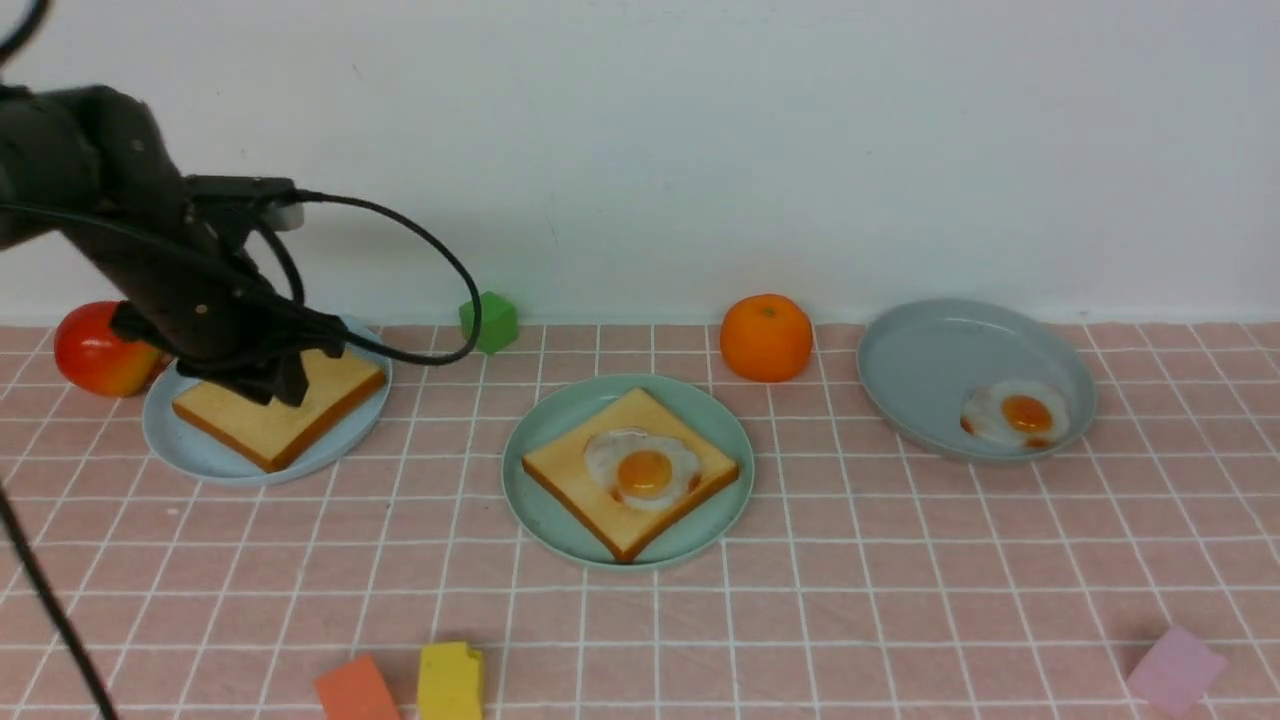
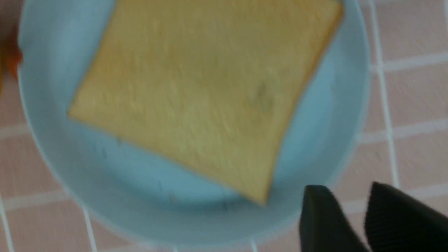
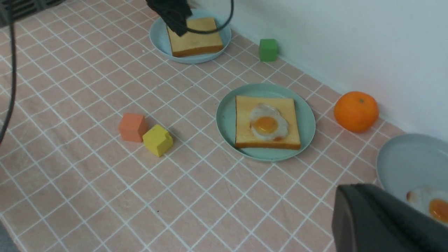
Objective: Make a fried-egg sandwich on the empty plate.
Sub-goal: Use the left arm to grab a slice of bread
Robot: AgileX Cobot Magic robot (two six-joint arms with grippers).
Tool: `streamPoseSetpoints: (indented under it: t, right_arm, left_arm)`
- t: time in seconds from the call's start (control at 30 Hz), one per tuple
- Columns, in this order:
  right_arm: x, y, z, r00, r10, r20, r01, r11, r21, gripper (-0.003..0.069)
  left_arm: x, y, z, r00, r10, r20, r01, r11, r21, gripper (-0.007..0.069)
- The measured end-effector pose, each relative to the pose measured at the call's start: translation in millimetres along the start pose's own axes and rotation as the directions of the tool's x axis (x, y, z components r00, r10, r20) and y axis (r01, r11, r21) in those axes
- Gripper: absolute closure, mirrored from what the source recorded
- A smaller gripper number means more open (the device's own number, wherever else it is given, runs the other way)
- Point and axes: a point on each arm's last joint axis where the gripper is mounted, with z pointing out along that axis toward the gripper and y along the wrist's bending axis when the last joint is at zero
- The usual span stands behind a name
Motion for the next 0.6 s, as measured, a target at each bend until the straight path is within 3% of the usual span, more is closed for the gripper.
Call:
streamPoseSetpoints:
  t: [0.17, 0.37, 0.6]
  right_arm:
    - [6.4, -1.2, 9.5, 0.999, 0.008, -0.032, -0.008, 1.000, -0.010, 0.0652]
    - [9.1, -1.9, 14.0, 0.998, 0.013, -0.055, -0.014, 1.000, -0.017, 0.0652]
    - [9.3, -1.7, 14.0, 0.998, 0.013, -0.057, -0.014, 1.000, -0.018, 0.0651]
  left_arm:
    - [-4.9, 0.5, 25.5, 0.992, 0.121, 0.036, -0.120, 0.992, -0.037, 0.0279]
    - [-4.8, -12.9, 39.7, 0.957, 0.289, 0.004, -0.287, 0.954, -0.085, 0.0263]
    - [-0.1, -12.6, 62.5, 0.942, 0.333, -0.033, -0.335, 0.937, -0.101, 0.0263]
